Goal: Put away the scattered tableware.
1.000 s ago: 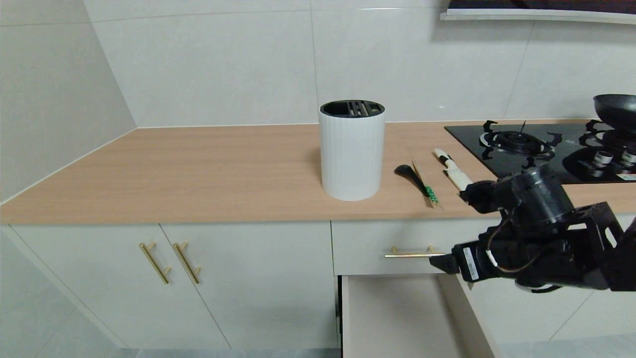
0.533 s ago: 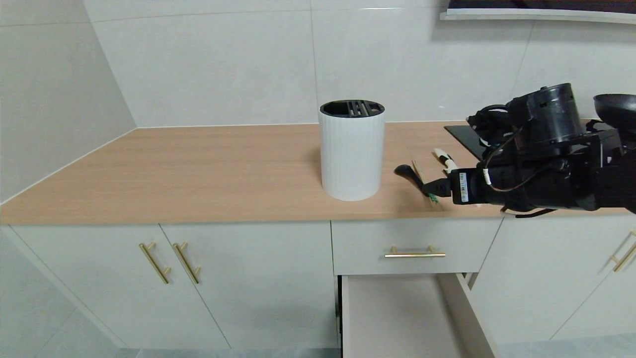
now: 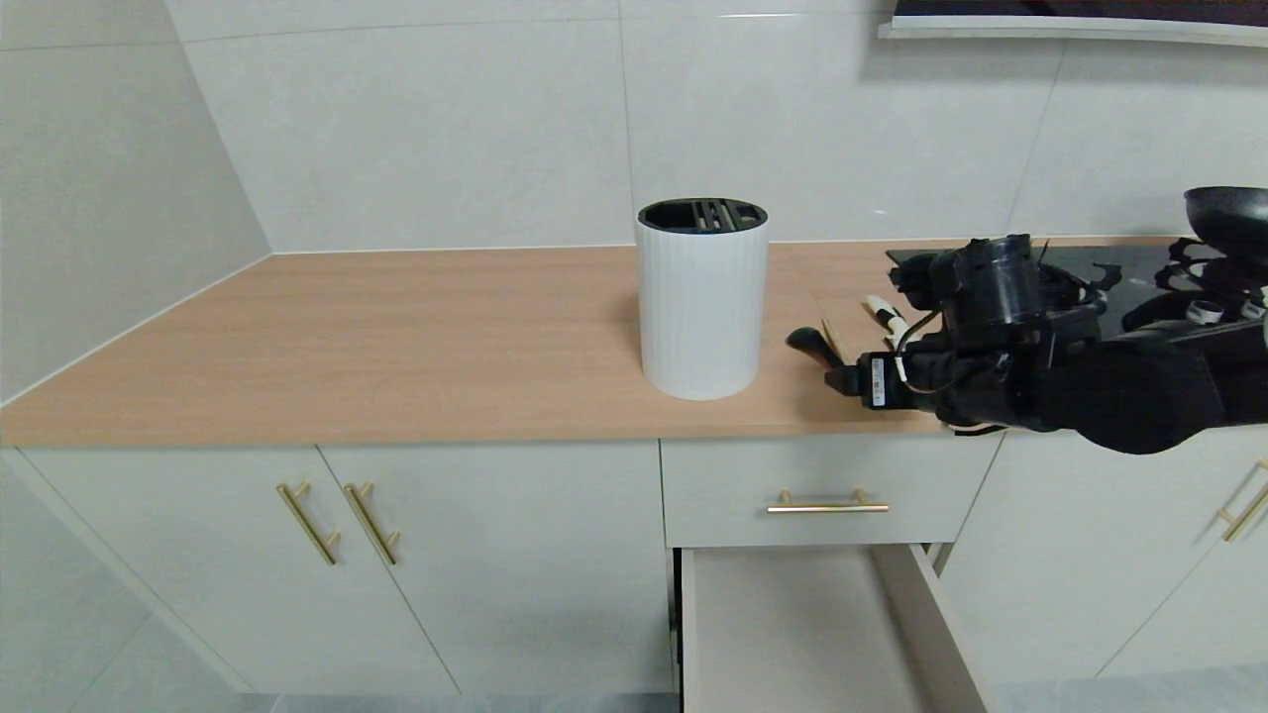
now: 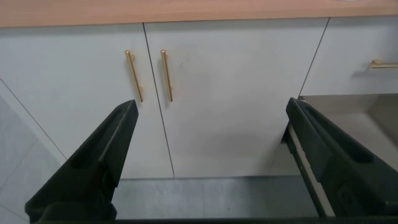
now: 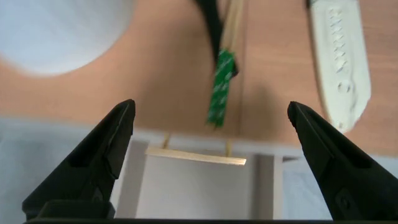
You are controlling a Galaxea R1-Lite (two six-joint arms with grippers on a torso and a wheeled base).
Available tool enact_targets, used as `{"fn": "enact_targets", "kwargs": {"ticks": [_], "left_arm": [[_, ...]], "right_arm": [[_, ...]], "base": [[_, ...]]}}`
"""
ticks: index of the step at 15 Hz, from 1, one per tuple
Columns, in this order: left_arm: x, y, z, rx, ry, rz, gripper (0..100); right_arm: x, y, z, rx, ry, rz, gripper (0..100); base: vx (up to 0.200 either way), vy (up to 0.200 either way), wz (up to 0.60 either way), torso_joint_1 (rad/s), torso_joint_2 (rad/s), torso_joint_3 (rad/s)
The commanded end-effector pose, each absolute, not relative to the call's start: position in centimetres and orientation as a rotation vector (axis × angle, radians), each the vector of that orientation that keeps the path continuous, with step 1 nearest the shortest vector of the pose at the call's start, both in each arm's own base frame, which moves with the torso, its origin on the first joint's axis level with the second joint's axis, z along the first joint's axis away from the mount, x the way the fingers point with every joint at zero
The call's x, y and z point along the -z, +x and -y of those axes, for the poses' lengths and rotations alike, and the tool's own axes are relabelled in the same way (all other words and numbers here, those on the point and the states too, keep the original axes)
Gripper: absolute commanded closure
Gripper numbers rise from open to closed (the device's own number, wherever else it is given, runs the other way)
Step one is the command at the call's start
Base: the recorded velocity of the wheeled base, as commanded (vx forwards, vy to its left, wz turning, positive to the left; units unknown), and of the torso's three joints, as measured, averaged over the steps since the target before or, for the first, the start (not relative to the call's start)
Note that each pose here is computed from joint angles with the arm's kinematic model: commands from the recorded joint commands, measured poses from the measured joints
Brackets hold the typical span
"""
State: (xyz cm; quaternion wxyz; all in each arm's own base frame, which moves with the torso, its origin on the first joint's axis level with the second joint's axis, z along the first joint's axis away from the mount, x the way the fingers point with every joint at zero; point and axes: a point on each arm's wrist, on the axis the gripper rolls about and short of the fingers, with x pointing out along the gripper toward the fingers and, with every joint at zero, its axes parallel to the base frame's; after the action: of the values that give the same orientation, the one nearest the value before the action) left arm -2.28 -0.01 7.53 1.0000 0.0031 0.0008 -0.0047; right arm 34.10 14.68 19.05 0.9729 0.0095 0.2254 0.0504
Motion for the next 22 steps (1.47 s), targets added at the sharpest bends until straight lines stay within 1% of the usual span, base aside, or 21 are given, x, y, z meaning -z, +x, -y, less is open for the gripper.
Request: {"fn": "enact_targets", "kwargs": {"ticks": [1, 10, 11, 15, 22], "left_arm": [[-7.54, -2.27, 0.01, 0.009, 0.006, -0.003, 0], [-7.54, -2.27, 0.01, 0.009, 0.006, -0.003, 0], [-7.54, -2.27, 0.01, 0.009, 0.006, -0.003, 0], [-7.54, -2.27, 0.01, 0.009, 0.006, -0.003, 0], [-7.53, -2.28, 0.01, 0.009, 0.006, -0.002, 0]], "right_arm": [[-16.53, 35.61, -15.05, -0.067, -0.002, -0.487, 0], [-16.37, 35.95, -15.13, -0.063, 0.004, -0.483, 0], [-16.37, 35.95, -15.13, -0.063, 0.004, -0.483, 100], [-16.09, 36.02, -15.17, -0.066, 0.001, -0.49, 100], [-16.99, 35.63, -14.99, -0.066, 0.011, -0.47, 100]], "base": [[0.0, 0.0, 0.0, 0.0, 0.0, 0.0], [0.0, 0.0, 0.0, 0.0, 0.0, 0.0], [0.0, 0.0, 0.0, 0.0, 0.0, 0.0], [0.0, 0.0, 0.0, 0.0, 0.0, 0.0], [0.0, 0.0, 0.0, 0.0, 0.0, 0.0]]}}
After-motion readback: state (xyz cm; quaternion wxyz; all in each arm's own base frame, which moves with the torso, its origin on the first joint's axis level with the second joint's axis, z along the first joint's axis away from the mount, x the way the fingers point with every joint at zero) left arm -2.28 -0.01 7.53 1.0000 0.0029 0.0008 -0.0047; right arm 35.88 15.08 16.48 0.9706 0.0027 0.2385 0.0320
